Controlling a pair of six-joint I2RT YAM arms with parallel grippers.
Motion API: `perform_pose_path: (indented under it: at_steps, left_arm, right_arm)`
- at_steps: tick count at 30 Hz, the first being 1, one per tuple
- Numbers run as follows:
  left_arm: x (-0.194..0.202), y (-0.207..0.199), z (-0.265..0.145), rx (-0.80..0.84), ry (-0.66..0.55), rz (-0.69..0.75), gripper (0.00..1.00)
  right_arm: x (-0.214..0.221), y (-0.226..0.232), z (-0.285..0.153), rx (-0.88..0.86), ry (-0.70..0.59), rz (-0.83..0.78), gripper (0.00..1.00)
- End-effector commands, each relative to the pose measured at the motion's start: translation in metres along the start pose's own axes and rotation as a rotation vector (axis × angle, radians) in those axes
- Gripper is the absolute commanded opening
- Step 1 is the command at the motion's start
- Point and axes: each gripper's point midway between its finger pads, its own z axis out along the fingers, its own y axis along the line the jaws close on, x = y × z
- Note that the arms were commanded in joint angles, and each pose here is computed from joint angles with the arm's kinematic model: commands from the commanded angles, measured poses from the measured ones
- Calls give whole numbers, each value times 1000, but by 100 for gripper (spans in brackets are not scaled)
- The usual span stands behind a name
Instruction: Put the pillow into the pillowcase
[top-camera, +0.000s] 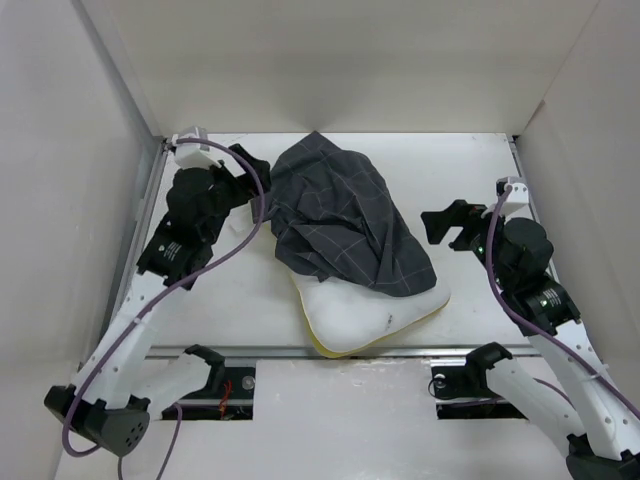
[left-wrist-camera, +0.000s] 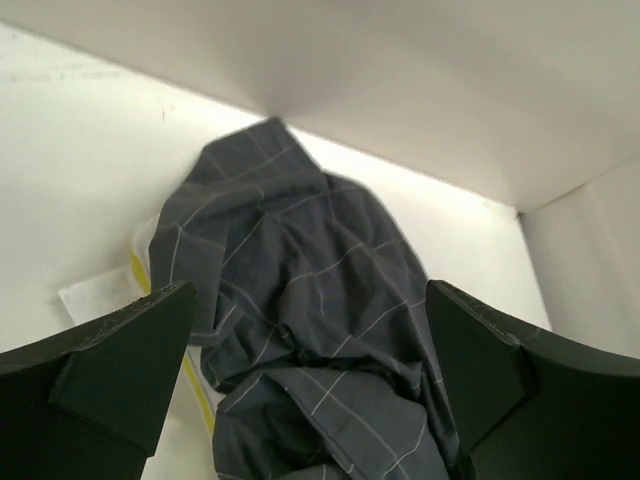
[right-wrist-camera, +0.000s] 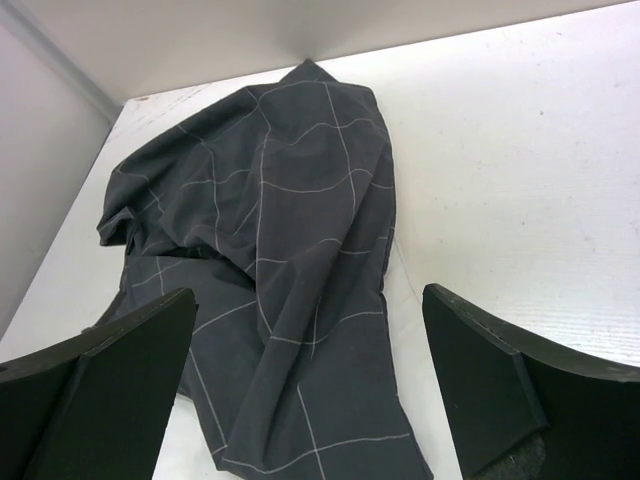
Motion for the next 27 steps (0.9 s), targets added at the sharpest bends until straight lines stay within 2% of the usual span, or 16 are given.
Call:
perform_pose_path:
  at_steps: [1, 4, 10, 13, 15, 22, 24, 26, 27]
  left_arm:
    - [41, 18, 17, -86, 130, 14, 100]
    - [72, 40, 32, -199, 224, 28, 100]
    - [105, 92, 65, -460, 282, 45, 100]
    - [125, 109, 88, -489, 341, 30, 100]
    - [118, 114, 107, -490, 314, 19, 100]
    - [140, 118, 164, -486, 354, 46, 95]
    - [149, 127, 179, -512, 383, 62, 89]
    - [161, 130, 183, -515, 430, 74, 72]
    - [173, 133, 185, -517, 459, 75, 60]
  right_arm:
    - [-15, 6, -4, -17, -34, 6, 100]
    - [-5, 7, -4, -30, -2, 3, 100]
    - [38, -4, 3, -10, 126, 15, 100]
    - [60, -12, 9, 20, 192, 19, 100]
    - [80, -18, 12, 30, 245, 17, 100]
    - [115, -20, 40, 18, 321, 43, 100]
    - [131, -23, 50, 35, 379, 38, 100]
    - [138, -22, 57, 36, 406, 23, 100]
    - [150, -21, 61, 36, 441, 16, 100]
